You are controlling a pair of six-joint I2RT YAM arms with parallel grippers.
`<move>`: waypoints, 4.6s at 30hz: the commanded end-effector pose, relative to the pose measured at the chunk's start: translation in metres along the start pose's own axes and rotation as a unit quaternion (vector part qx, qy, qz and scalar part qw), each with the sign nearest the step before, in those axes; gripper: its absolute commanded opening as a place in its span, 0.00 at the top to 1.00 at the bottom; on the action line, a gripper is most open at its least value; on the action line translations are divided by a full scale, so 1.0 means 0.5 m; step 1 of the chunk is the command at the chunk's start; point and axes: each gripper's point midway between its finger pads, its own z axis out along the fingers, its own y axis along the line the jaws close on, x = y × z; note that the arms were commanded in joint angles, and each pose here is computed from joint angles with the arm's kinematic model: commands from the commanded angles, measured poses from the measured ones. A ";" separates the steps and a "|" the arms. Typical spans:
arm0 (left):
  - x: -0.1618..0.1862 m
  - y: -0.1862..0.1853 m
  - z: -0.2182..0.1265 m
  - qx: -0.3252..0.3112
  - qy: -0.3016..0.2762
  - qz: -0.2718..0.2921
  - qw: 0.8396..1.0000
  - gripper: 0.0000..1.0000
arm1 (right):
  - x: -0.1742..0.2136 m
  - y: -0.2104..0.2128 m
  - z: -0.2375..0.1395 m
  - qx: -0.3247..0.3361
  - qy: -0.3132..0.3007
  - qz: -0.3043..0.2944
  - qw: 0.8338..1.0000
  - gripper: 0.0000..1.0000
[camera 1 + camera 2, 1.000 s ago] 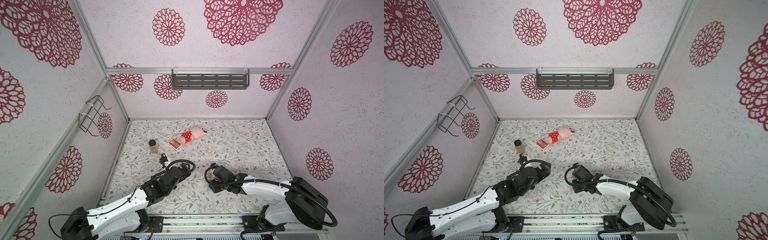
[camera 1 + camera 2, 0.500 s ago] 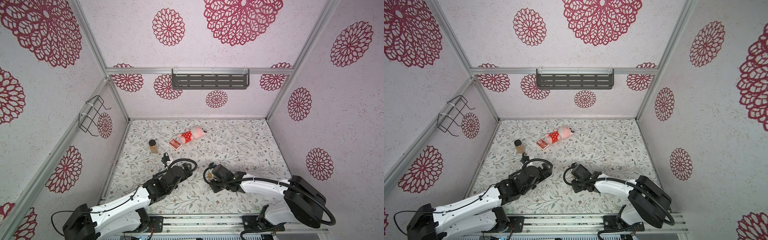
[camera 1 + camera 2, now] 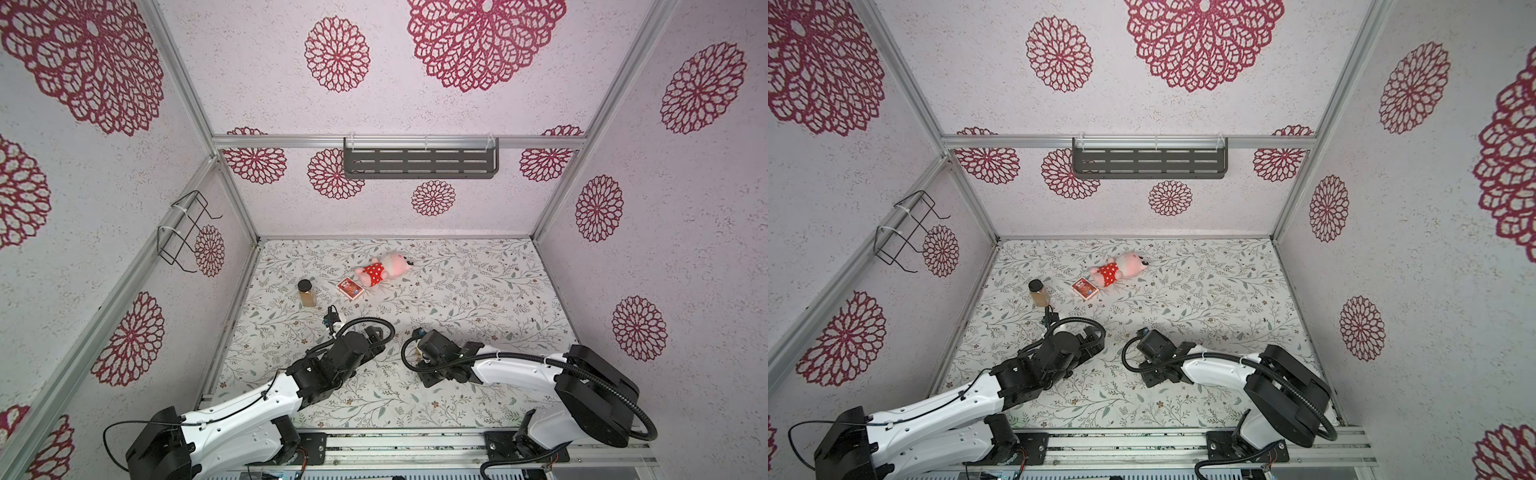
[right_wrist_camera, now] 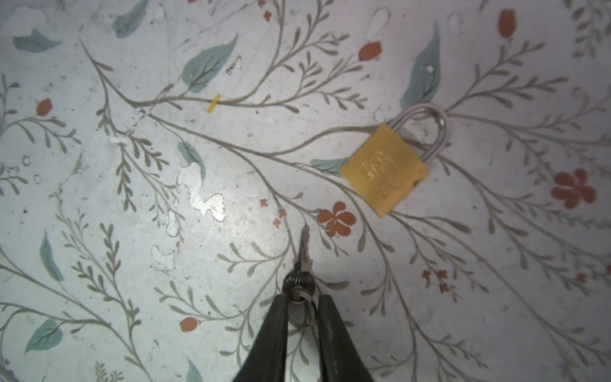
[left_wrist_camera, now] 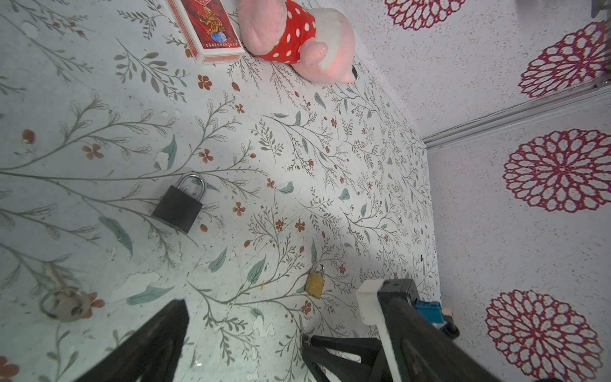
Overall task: Unlock with the key
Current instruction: 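Lower the right gripper over the silver key beside the brass padlock, then close the right gripper on the silver key's ring end and lift it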
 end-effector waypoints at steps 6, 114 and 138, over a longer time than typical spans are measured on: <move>-0.013 0.010 -0.008 -0.006 -0.008 -0.009 1.000 0.03 | 0.009 -0.005 0.001 0.044 0.010 -0.029 0.999 0.85; -0.011 0.014 -0.010 0.024 0.027 -0.041 0.999 0.02 | -0.041 0.013 -0.007 0.080 -0.026 0.062 0.994 1.00; 0.006 -0.057 0.017 0.094 0.053 -0.049 0.993 0.06 | -0.070 0.036 -0.103 0.015 -0.093 0.000 0.996 1.00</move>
